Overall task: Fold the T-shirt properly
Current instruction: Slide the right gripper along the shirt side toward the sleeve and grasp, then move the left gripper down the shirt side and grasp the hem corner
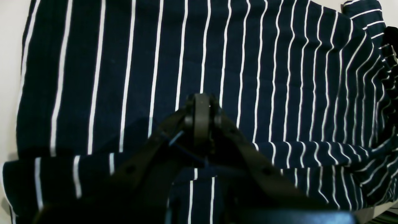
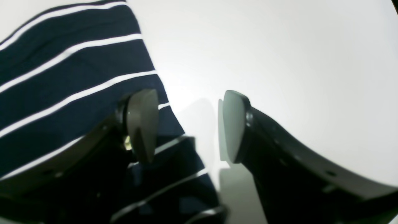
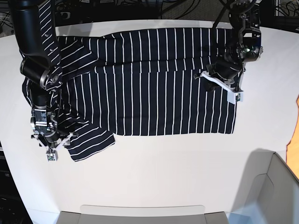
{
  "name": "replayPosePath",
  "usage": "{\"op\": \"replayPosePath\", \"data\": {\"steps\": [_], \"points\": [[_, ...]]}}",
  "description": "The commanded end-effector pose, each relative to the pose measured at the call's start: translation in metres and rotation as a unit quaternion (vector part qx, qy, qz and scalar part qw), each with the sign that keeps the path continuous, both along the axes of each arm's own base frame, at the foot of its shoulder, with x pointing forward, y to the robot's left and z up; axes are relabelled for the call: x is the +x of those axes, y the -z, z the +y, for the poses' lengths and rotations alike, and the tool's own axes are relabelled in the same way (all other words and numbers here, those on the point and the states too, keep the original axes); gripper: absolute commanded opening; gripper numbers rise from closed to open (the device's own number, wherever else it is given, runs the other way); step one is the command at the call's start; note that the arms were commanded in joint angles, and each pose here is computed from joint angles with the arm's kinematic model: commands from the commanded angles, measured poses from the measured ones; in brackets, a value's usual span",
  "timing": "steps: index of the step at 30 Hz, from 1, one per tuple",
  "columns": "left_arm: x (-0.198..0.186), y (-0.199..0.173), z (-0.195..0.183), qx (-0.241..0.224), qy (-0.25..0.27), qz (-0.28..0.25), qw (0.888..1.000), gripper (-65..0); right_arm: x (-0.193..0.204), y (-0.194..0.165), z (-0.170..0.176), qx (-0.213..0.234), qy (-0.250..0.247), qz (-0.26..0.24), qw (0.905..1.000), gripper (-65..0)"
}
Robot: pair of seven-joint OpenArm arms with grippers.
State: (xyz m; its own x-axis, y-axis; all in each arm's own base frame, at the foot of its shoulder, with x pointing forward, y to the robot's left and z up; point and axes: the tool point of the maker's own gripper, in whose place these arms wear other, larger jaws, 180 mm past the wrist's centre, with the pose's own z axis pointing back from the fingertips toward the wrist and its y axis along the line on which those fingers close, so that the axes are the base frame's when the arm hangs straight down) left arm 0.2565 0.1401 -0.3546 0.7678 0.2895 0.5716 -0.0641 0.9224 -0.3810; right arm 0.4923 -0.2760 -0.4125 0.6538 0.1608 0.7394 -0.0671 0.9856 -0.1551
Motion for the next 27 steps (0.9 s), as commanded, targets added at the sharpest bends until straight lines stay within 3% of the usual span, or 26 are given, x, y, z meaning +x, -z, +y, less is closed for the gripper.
{"op": "replayPosePath", "data": {"steps": [1, 8, 11, 15, 16, 20, 22, 27], "points": [[0.008, -0.012, 0.0, 0.0, 0.001, -0.024, 1.0, -65.0, 0.007, -0.007, 0.008, 0.006, -0.012, 0.0, 0.9999, -31.8], [0.009, -0.012, 0.001, 0.0, 0.001, -0.024, 1.0, -65.0, 0.005, -0.001, 0.022, 0.016, -0.024, 0.01, 0.9995, -31.8], [0.013, -0.015, 0.004, 0.005, 0.0, -0.03, 1.0, -65.0, -0.004, 0.008, 0.036, 0.037, -0.057, 0.05, 0.9965, -31.8], [0.045, -0.038, 0.037, 0.013, -0.049, -0.072, 0.996, -65.0, -0.008, 0.01, 0.044, 0.05, -0.072, 0.063, 0.9941, -31.8], [0.051, -0.043, 0.048, 0.015, -0.065, -0.079, 0.995, -63.6, -0.008, 0.01, 0.044, 0.05, -0.072, 0.063, 0.9941, -31.8], [0.079, -0.062, 0.097, 0.024, -0.124, -0.109, 0.986, -42.3, -0.009, 0.011, 0.041, 0.047, -0.071, 0.066, 0.9942, -31.8], [0.091, -0.064, 0.115, 0.04, -0.125, -0.104, 0.986, -35.5, -0.009, 0.011, 0.04, 0.047, -0.071, 0.067, 0.9942, -31.8], [0.133, -0.036, 0.143, 0.059, -0.058, -0.058, 0.995, -35.0, -0.01, 0.011, 0.039, 0.046, -0.07, 0.068, 0.9942, -31.8]]}}
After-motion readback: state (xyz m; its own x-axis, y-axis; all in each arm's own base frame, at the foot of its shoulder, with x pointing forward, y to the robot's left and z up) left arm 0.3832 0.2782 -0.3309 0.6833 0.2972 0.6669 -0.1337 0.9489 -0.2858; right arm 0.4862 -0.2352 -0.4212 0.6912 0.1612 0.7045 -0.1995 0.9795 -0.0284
